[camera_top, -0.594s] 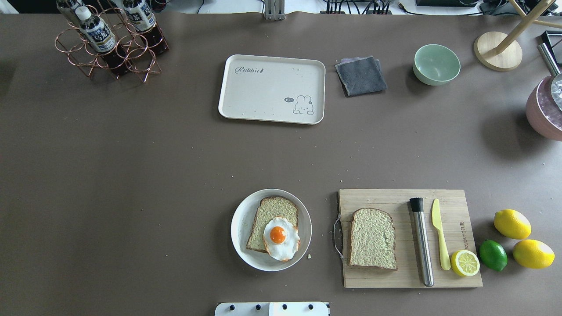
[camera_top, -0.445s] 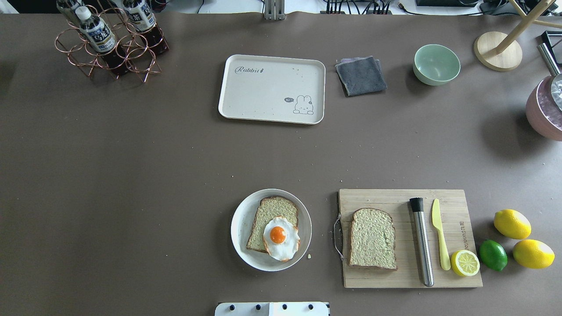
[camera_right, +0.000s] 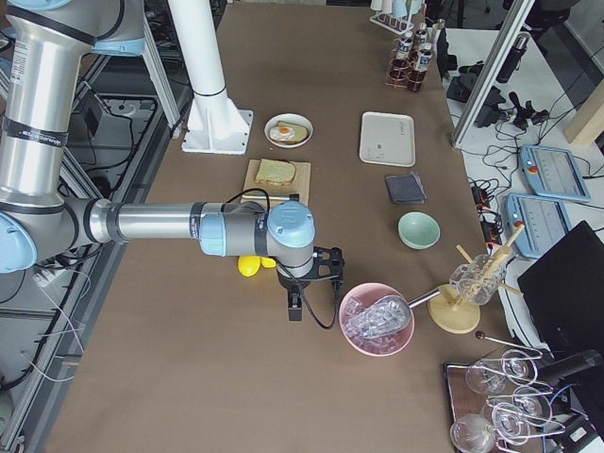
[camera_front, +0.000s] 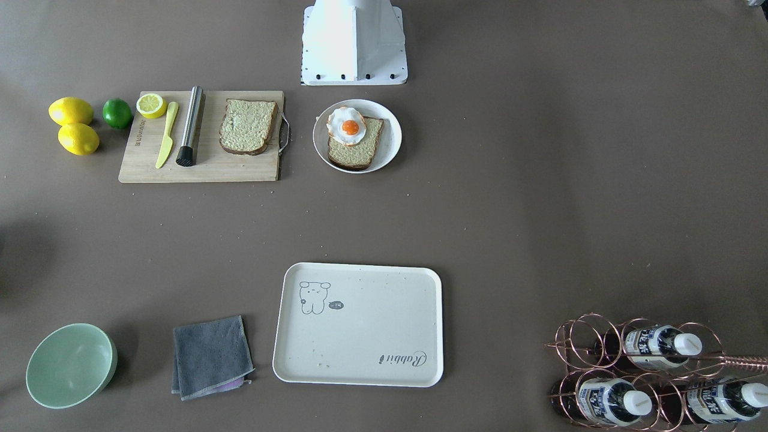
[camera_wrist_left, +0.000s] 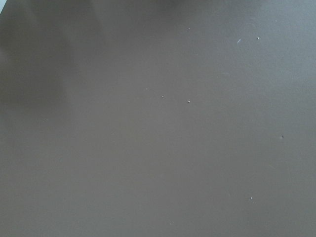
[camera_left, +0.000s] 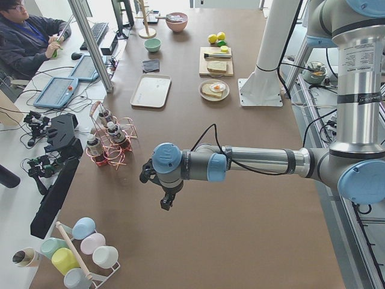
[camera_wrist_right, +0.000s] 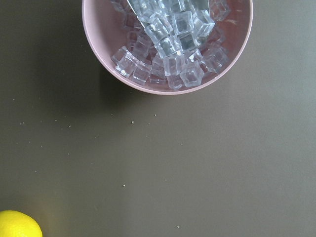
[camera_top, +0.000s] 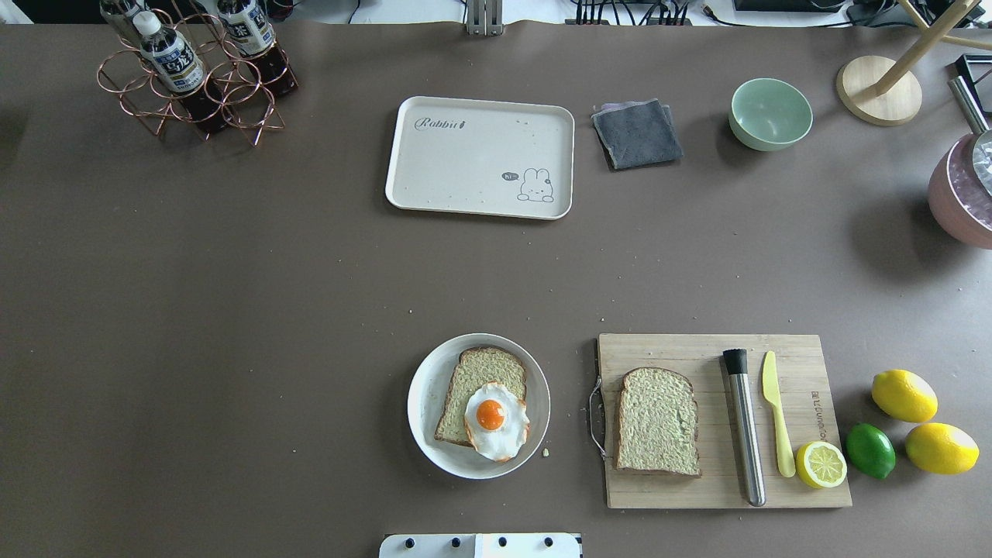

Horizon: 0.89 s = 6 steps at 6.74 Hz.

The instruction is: Make sandwich and place on tray

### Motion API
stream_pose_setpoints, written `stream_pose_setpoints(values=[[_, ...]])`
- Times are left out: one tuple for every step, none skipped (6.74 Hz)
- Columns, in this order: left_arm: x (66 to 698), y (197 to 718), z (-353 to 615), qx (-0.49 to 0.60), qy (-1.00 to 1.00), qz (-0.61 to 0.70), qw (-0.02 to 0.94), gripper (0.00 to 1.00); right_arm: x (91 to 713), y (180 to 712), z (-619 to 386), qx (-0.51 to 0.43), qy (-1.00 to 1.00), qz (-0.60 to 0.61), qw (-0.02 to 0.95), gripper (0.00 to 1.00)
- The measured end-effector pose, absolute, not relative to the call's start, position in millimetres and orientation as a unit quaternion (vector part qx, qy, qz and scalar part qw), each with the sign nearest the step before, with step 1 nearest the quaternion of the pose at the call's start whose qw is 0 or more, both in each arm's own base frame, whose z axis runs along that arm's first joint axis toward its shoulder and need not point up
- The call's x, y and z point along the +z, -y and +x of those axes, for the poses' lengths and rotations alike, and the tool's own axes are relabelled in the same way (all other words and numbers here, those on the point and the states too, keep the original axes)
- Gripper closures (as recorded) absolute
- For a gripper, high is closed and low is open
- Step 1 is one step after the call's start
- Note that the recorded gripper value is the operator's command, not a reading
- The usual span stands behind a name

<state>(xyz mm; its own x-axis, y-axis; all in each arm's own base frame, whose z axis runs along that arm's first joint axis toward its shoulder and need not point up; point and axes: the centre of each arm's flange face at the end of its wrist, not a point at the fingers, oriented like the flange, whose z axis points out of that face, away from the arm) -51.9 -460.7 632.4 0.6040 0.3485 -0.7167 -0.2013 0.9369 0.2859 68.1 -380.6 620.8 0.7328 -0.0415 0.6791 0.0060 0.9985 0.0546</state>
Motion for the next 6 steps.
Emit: stream_pose_setpoints(values=[[631, 461, -52, 0.154, -0.418, 0.089, 0.891, 0.03, 620, 381, 68, -0.013, 0.366, 0.025, 0.93, 0.0], [629, 461, -51, 0.155, -0.419, 0.09, 0.89, 0.03, 618, 381, 68, -0.013, 0.368, 0.026, 0.93, 0.0], [626, 462, -51, 0.158, -0.42, 0.093, 0.889, 0.03, 616, 382, 67, -0.013, 0.372, 0.029, 0.928, 0.0], [623, 464, -51, 0.161, -0.419, 0.098, 0.888, 0.03, 614, 383, 66, -0.014, 0.376, 0.031, 0.926, 0.0], [615, 470, -50, 0.166, -0.418, 0.107, 0.887, 0.03, 613, 384, 66, -0.02, 0.377, 0.04, 0.925, 0.0], [603, 476, -50, 0.174, -0.415, 0.126, 0.884, 0.03, 611, 384, 65, -0.026, 0.378, 0.053, 0.924, 0.0]])
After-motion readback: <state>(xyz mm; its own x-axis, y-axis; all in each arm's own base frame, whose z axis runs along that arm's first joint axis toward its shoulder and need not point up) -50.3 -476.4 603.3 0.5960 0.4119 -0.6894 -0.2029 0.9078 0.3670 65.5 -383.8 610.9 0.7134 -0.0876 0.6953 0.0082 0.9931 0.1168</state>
